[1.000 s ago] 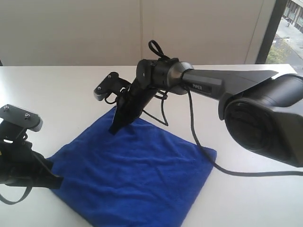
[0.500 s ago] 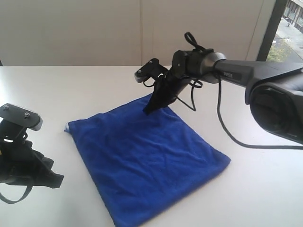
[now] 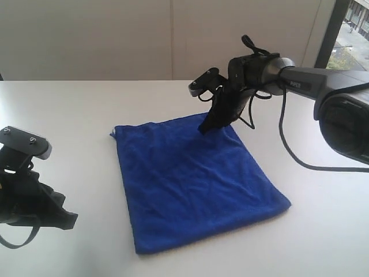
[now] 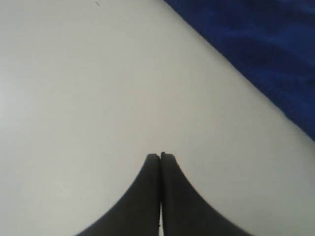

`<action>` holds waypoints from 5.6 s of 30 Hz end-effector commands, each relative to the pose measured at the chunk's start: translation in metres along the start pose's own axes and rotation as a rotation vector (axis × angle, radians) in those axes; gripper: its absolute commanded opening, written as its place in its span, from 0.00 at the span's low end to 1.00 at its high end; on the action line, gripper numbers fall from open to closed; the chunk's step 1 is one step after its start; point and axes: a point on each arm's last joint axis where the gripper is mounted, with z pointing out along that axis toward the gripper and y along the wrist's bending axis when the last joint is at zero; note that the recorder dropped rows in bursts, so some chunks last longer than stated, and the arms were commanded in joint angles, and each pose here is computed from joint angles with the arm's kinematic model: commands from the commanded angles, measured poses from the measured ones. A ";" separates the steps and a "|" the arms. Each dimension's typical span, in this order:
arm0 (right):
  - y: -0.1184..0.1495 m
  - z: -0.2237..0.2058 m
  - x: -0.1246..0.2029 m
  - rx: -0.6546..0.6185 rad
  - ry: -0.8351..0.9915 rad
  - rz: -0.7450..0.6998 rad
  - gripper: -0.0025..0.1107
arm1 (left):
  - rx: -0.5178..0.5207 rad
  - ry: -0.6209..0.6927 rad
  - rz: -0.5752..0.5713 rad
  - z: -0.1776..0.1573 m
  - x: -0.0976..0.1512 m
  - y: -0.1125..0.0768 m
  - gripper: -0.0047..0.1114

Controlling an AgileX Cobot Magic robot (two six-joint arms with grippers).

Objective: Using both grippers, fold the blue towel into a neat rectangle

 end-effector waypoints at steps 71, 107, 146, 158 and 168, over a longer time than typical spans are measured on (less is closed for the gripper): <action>0.080 -0.167 0.180 -0.224 0.027 -0.830 0.48 | 0.479 0.138 1.209 0.053 -0.067 -0.081 0.48; 0.085 -0.131 0.199 -0.275 0.119 -0.903 0.46 | 0.482 0.183 1.237 0.099 -0.042 -0.101 0.45; 0.089 -0.151 0.201 -0.323 0.162 -0.683 0.02 | 0.697 0.373 1.168 0.070 -0.029 -0.105 0.04; 0.123 -0.165 0.203 -0.488 0.274 -0.722 0.02 | 0.791 0.518 1.083 0.046 -0.024 -0.104 0.04; 0.122 -0.182 0.193 -0.400 0.183 -0.734 0.02 | 0.726 0.438 1.105 0.021 -0.039 -0.100 0.04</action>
